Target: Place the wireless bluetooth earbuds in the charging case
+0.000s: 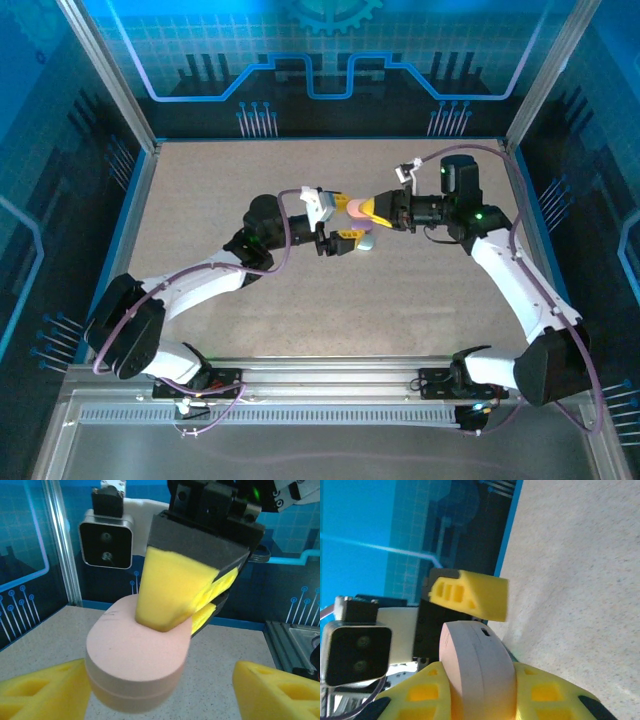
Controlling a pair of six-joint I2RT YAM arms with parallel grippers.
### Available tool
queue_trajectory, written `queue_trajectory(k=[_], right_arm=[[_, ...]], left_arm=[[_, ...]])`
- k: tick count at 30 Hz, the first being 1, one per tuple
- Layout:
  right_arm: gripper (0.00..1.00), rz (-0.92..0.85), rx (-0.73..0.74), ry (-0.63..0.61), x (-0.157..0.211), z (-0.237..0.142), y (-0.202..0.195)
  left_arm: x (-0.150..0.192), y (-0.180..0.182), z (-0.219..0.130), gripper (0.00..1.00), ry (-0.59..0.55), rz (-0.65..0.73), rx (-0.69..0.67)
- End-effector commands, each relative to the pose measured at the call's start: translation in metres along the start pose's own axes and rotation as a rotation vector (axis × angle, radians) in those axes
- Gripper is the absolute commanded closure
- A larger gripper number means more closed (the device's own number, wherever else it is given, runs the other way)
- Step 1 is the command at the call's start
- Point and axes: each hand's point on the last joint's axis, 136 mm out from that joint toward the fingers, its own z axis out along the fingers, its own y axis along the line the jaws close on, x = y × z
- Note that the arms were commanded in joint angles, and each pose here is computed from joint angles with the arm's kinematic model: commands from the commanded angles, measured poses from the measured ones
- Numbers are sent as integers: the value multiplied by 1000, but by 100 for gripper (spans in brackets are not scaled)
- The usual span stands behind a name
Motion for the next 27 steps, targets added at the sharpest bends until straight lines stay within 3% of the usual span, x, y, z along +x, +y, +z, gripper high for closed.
queue_trajectory(k=[1, 5, 11, 17, 27], right_arm=[[89, 1, 117, -95, -10, -7, -32], [89, 119, 292, -103, 0, 0, -103], [87, 254, 359, 29, 36, 41, -172], [85, 299, 423, 87, 53, 74, -208], [80, 333, 536, 124, 70, 86, -252]], left_arm=[[-14, 3, -15, 22, -30, 61, -69], [-24, 17, -32, 19, -80, 99, -201], [-33, 37, -53, 14, -109, 106, -367], [-32, 41, -57, 12, -93, 97, -392], [-28, 44, -58, 9, -78, 94, -411]])
